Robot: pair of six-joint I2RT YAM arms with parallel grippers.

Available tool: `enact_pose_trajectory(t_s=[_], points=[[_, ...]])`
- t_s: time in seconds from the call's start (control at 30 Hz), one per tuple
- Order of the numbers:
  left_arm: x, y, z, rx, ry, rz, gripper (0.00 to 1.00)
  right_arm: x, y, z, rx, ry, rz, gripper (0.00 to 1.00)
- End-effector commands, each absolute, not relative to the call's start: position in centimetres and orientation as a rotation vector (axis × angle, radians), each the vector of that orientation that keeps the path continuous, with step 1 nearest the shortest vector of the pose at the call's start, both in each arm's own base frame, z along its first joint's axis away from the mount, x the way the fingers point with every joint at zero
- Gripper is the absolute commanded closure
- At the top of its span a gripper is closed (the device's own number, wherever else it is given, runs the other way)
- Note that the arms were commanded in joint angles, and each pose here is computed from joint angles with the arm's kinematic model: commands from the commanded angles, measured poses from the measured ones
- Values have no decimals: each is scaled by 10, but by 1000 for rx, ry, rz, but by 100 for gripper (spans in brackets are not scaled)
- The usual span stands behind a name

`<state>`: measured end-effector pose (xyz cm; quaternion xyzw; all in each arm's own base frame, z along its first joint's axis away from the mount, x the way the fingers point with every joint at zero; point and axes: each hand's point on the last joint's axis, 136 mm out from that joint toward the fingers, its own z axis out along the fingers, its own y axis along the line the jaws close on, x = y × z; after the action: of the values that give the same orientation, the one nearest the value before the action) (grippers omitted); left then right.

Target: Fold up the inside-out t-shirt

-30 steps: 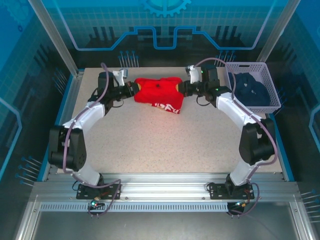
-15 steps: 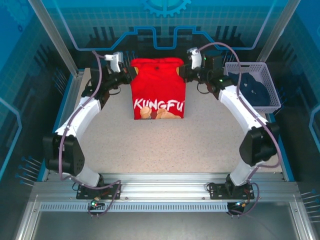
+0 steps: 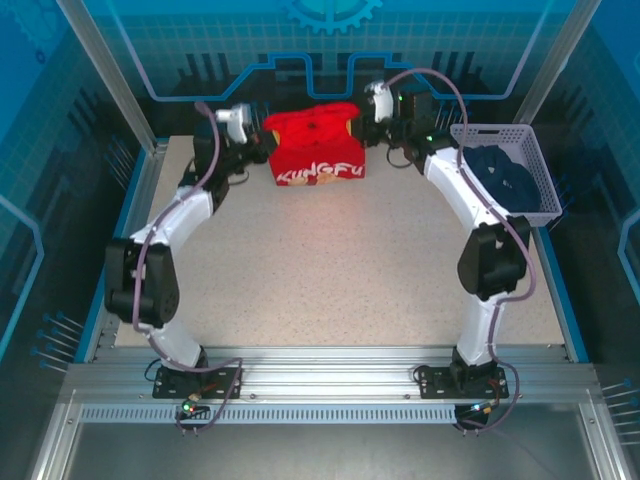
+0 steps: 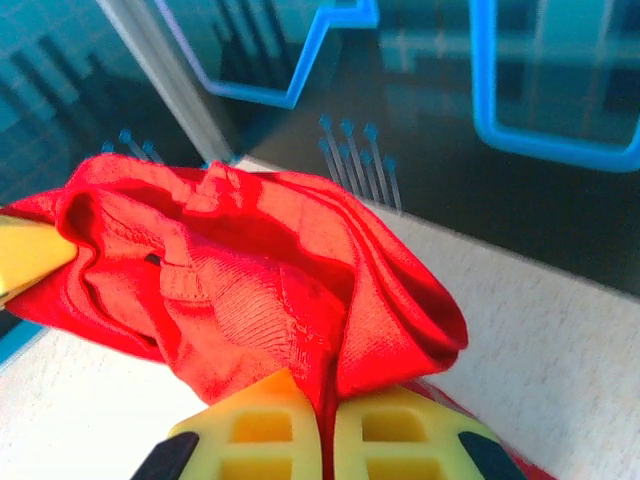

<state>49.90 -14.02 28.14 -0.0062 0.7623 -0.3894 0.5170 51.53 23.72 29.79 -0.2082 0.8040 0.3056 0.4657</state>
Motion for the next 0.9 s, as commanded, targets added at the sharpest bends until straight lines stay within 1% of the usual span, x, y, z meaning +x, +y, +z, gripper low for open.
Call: enact_pose_trajectory(t_s=[0.0, 0.1, 0.2, 0.27, 0.33, 0.47, 0.7, 0.87], points=[[451, -155, 266, -5, 1741, -1073, 100, 453, 246, 274, -589, 2031, 852, 100], [401, -169, 213, -38, 1807, -1162, 100, 401, 240, 227, -562, 2139, 878, 100], [349, -186, 178, -66, 1887, -1256, 100, 355, 231, 191, -513, 2237, 901, 100], [324, -193, 162, -78, 1957, -1262, 100, 336, 223, 174, -481, 2288, 882, 100], [311, -194, 149, -90, 2040, -1221, 100, 329, 216, 162, -445, 2327, 854, 100], [317, -189, 138, -107, 2132, -1112, 100, 342, 206, 144, -398, 2415, 747, 100], [355, -195, 111, -128, 2276, -1011, 100, 377, 195, 104, -303, 2612, 632, 100], [378, -195, 87, -148, 2370, -958, 99, 385, 185, 70, -256, 2735, 564, 99]])
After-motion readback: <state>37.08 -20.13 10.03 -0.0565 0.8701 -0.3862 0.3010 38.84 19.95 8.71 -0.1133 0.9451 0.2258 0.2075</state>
